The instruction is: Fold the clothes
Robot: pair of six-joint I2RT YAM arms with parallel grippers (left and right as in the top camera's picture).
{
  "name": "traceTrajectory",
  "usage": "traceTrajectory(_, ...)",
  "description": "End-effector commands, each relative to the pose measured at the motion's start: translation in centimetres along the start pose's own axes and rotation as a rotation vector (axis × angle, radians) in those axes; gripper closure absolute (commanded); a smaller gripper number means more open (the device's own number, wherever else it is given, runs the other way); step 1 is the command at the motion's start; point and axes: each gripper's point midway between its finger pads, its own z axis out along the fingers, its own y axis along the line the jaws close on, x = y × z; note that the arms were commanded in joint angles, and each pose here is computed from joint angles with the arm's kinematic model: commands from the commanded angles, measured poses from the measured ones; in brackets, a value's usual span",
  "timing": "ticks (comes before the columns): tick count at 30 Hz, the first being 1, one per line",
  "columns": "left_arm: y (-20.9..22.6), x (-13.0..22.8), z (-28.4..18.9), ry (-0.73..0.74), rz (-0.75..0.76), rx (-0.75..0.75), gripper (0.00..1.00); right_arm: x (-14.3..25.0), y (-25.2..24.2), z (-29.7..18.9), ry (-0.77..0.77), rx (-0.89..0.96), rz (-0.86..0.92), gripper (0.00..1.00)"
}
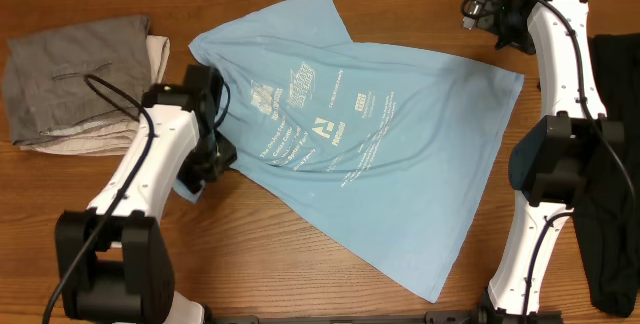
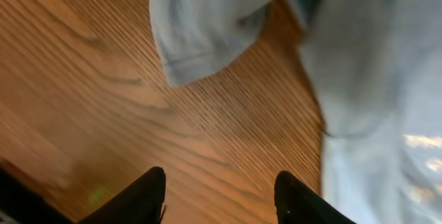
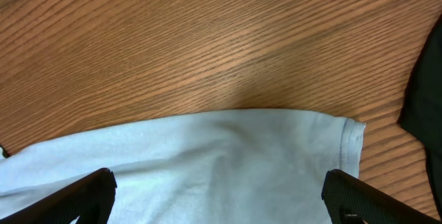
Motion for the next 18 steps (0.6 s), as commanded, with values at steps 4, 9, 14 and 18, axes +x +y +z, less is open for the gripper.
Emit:
traceTrajectory(4, -0.2, -0.6, 4.3, -0.011, -0.063, -0.019, 0.50, -0.8, 0.0, -1.0, -0.031, -0.007, 0.008, 0.00)
traceTrajectory(9, -0.7, -0.9, 6.5, -0.002, -0.071, -0.053, 0.45, -0.8, 0.0, -1.0, -0.031, -0.007, 0.008, 0.00)
traceTrajectory(14, -0.1, -0.6, 8.4, 0.022, -0.084, -0.123, 0.45, -0.8, 0.0, -1.0, -0.031, -0.007, 0.008, 0.00)
traceTrajectory(18, 1.1, -0.2, 8.9, 0.028, -0.147, -0.191, 0.48, -0.8, 0.0, -1.0, -0.031, -0.007, 0.008, 0.00)
